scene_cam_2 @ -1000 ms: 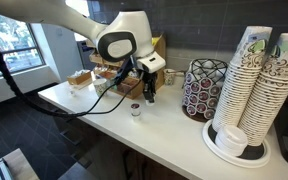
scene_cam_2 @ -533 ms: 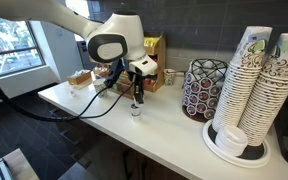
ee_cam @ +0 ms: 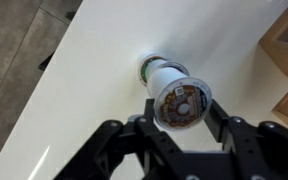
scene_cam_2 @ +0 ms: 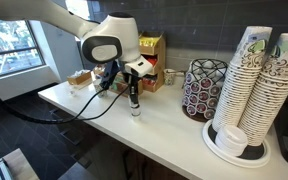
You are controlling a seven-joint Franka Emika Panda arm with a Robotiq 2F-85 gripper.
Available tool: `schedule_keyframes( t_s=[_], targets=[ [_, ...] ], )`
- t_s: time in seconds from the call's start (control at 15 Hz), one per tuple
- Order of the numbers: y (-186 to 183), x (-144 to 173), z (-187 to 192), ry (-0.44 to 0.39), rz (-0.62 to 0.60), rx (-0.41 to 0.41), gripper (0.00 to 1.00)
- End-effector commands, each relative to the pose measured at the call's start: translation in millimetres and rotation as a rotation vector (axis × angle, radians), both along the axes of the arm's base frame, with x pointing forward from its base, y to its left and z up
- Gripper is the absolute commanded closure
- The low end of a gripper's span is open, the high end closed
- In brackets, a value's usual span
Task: Stack the three pods on the counter
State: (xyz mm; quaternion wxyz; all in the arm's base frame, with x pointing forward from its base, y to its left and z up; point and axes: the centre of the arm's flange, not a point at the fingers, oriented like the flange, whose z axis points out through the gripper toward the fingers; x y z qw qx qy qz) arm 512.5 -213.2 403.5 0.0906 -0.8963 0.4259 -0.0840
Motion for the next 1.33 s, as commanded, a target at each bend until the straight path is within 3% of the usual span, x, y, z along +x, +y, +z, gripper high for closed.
schedule_keyframes(
  t_s=[0.0,1.27],
  targets=[
    [7.9,-8.6,-4.4,-0.02,0.026,0.027,0.72],
    [5.1,0.1,-16.6,-0.057,0.042,-0.014,0.72]
  ],
)
